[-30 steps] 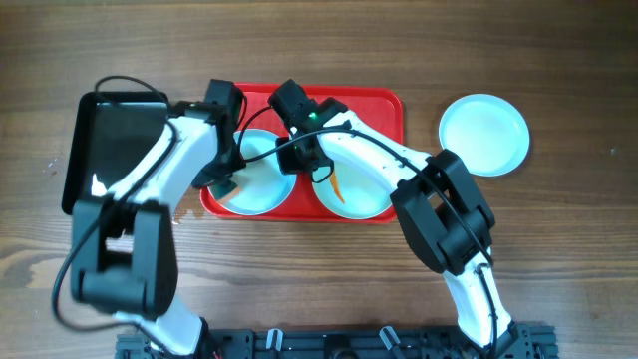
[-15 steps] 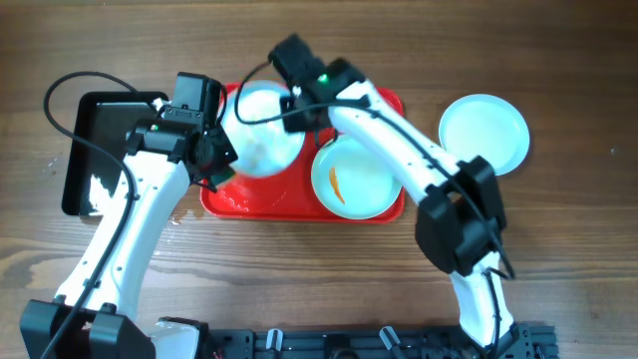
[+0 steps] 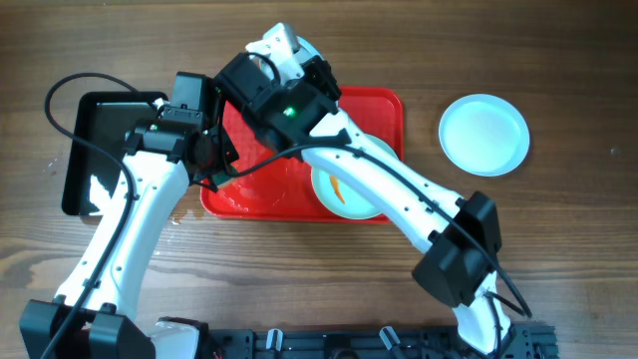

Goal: Clean dirty plates on tray and stack at the side
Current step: 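Carry the left plate with the right gripper onto the plate at right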

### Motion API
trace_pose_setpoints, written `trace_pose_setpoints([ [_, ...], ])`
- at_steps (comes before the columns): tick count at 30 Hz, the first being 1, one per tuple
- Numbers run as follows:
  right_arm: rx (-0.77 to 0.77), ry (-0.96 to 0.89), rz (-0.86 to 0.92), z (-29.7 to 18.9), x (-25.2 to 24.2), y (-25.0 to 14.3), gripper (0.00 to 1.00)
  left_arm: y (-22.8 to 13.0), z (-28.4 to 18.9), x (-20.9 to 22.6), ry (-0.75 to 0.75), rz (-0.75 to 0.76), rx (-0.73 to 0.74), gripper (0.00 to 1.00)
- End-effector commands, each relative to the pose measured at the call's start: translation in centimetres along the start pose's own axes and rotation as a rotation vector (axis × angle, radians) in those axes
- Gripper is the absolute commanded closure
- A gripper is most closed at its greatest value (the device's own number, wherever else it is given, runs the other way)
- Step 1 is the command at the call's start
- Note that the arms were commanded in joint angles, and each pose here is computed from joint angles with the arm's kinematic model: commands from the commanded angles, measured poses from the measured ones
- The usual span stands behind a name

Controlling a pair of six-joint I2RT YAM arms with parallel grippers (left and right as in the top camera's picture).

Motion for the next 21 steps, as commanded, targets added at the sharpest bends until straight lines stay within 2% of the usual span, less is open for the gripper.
trace_pose_setpoints([
  [1, -0.015, -0.166, -0.007, -1.9, -2.3, 0.5, 0.96, 0.2, -0.2, 0.1, -0.009, -0.022, -0.004, 0.96],
  [9, -0.017, -0.199, -0.037, -2.5, -2.5, 0.5, 0.96, 0.2, -0.2, 0.1, -0.009, -0.021, -0.004, 0.96],
  [15, -0.017, -0.079, 0.001, -2.3, -0.7, 0.1, 0.96, 0.2, -0.2, 0.1, -0.009, -0.022, -0.004, 0.96],
  [19, 0.005, 0.225, 0.108, -2.6, 3.6, -0.4, 0.96, 0.2, -0.2, 0.1, -0.011, -0.022, -0.005, 0.96],
  [21, 0.011, 0.226, 0.178, -2.9, 3.1, -0.5, 0.96, 0.2, -0.2, 0.0, -0.013, -0.022, -0.004, 0.96],
])
Point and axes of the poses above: each gripper's point midway between its finger pads, its own z axis out along the fingers, its own x axis along the line the jaws close on, y = z × x, the point moved 3 cm from there along -z, back along the fingers, and after that the axes turned 13 degrees about -z, right-handed, at the moved point
